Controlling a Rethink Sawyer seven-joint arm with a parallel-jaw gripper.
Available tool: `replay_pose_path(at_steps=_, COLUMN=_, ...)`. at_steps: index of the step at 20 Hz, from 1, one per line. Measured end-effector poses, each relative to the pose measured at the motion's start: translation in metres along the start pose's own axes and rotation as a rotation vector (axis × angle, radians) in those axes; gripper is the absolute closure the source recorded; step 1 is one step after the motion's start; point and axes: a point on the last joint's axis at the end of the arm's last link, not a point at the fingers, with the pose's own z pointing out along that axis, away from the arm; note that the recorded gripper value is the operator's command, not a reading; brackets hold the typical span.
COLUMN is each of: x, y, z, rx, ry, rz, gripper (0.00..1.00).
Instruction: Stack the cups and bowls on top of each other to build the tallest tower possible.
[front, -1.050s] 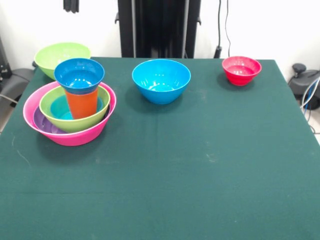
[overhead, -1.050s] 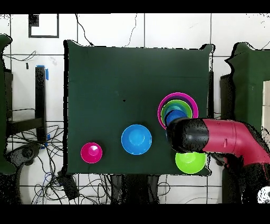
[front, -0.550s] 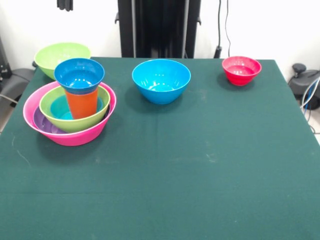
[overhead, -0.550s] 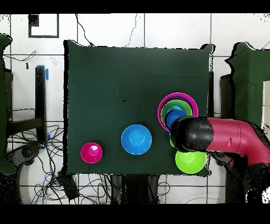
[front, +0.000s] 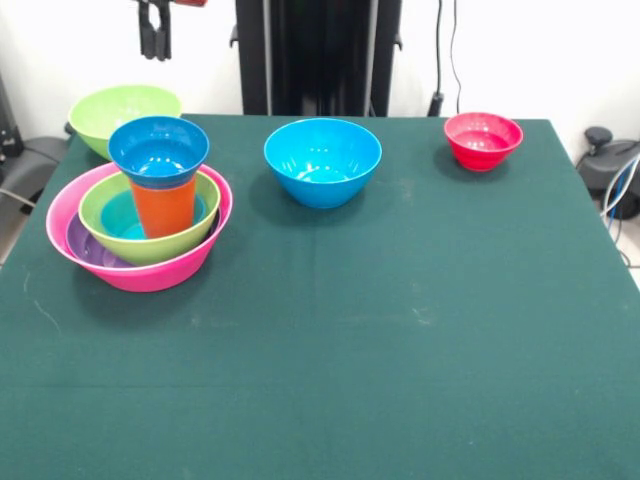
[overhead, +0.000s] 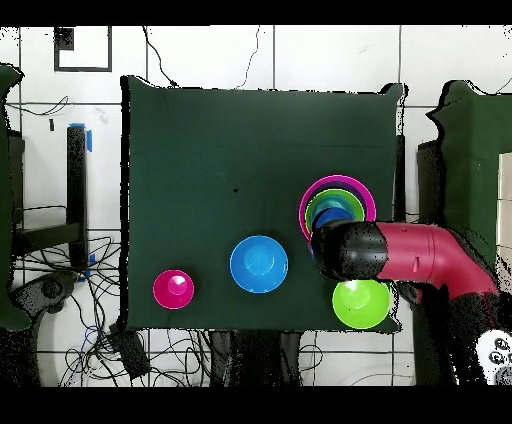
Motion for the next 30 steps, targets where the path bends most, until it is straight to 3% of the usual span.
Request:
replay_pose_path(at_steps=14, x=0.022, y=0.062, z=0.031, rx=-0.075, ry=-0.027, rz=-0.066, gripper=1.00)
replay_pose_path(at_steps=23, x=0.038, y=0.098, z=0.047, rx=-0.126, ry=-0.012, rz=-0.059, gripper=1.00)
replay_pose_path(at_steps=30, x=0.045, y=0.116, z=0.057, rx=-0.127, ry=-0.026, rz=-0.046, gripper=1.00)
